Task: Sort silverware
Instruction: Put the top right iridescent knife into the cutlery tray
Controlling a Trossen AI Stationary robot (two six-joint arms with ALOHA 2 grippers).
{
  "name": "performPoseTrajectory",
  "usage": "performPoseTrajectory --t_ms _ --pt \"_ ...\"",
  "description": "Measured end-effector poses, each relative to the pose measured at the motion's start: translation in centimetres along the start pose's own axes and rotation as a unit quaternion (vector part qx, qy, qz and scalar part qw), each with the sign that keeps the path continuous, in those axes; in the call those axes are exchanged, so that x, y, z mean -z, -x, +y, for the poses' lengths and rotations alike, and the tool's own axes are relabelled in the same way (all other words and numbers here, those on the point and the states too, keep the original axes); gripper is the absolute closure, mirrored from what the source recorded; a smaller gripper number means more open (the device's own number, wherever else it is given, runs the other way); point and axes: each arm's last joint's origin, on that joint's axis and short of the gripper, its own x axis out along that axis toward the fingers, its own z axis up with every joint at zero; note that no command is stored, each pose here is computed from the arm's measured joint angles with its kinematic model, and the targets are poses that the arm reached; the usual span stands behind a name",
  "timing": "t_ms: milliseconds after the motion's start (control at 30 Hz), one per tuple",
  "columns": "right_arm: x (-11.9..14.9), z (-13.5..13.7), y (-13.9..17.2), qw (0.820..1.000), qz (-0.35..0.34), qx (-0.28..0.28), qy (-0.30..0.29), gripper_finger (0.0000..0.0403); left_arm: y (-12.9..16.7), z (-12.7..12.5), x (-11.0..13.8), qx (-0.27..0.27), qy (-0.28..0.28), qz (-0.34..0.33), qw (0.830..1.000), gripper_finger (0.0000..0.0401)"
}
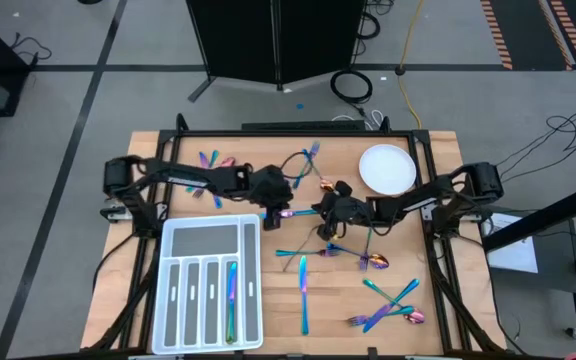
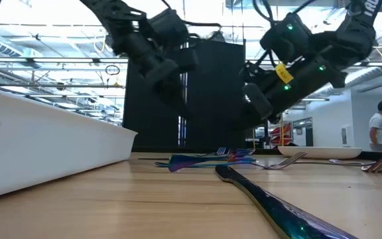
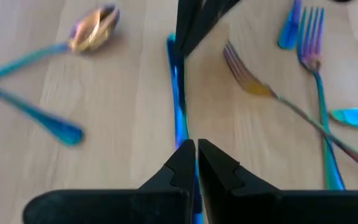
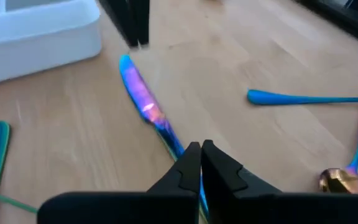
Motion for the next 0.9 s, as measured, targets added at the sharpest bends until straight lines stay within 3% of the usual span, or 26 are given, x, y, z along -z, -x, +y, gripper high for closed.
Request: performPoseTrajectory --t_ms 333,567,900 --pt "0.0 0.1 -0.2 0.999 0.053 0.009 -0.004 0.0403 1.9 -1.3 2.3 0.023 0.027 -0.176 0.984 0.0381" --pt "-0.4 -1.3 -0.7 0.997 0.062 -0.023 -0.038 0.0403 1.6 -1.9 2.6 0.029 0.015 -0.168 0.985 0.0381" --pt "0.6 -2.5 -0.6 0.997 0.038 0.010 -0.062 0.0403 1.7 -1.8 2.1 0.024 0.005 -0.192 0.981 0.0381"
